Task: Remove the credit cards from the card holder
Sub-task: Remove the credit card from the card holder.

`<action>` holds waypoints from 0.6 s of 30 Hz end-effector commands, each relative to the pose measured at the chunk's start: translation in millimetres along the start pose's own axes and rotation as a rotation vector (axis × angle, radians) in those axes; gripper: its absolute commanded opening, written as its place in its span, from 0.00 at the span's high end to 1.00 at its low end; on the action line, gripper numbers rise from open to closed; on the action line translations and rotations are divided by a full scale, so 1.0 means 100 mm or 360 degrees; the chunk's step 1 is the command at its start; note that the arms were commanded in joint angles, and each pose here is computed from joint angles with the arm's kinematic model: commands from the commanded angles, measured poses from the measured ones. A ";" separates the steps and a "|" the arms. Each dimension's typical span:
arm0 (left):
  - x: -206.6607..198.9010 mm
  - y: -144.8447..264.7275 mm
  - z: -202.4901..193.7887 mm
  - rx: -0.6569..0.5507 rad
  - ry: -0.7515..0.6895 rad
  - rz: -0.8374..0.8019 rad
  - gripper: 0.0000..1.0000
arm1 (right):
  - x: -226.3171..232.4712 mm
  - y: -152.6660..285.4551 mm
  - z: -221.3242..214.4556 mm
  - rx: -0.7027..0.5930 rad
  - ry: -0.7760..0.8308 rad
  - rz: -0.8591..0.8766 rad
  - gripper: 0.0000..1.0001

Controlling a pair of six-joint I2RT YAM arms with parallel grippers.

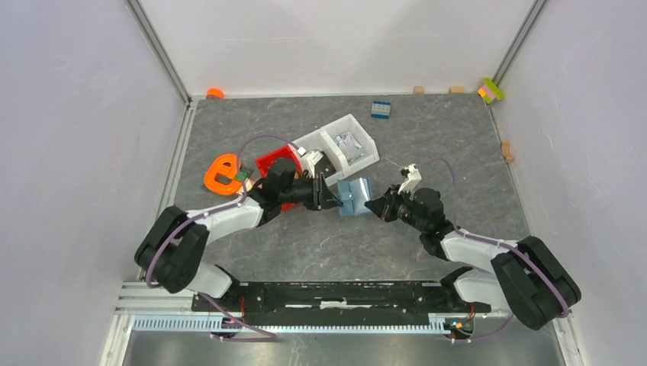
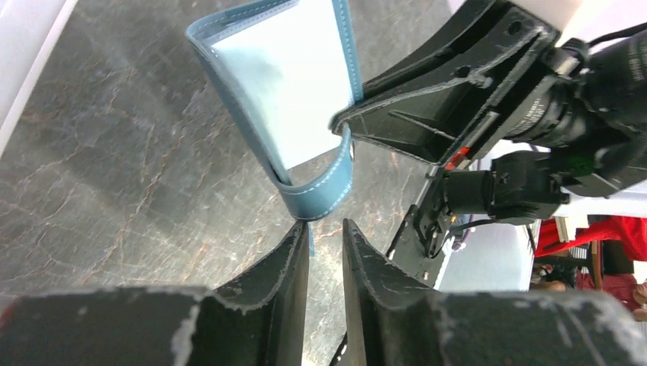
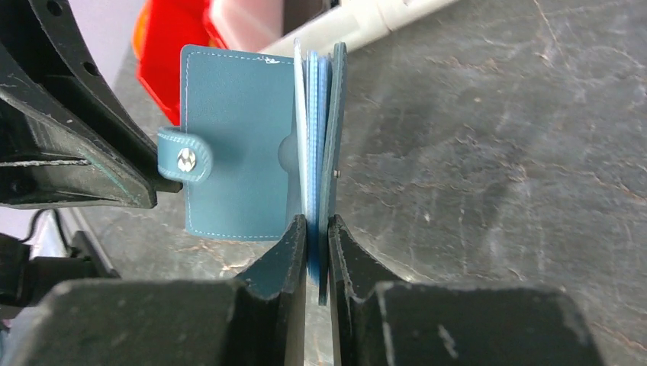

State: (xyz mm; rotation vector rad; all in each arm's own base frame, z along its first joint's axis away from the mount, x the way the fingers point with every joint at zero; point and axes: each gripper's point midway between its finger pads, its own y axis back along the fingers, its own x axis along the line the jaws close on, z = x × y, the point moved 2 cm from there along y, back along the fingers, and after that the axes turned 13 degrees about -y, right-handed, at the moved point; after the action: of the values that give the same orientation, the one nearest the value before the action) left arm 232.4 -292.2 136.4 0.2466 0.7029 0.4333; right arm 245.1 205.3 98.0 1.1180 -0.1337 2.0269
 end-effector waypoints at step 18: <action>0.46 -0.45 -0.38 0.0356 0.0212 0.0117 0.29 | -0.10 -0.19 -0.08 0.0135 0.0171 -0.0207 0.79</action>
State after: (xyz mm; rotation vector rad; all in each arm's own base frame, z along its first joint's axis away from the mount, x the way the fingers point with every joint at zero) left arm 244.7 -298.4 57.0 0.4737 0.9013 0.4759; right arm 251.0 205.2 71.7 1.0542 0.0757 1.9392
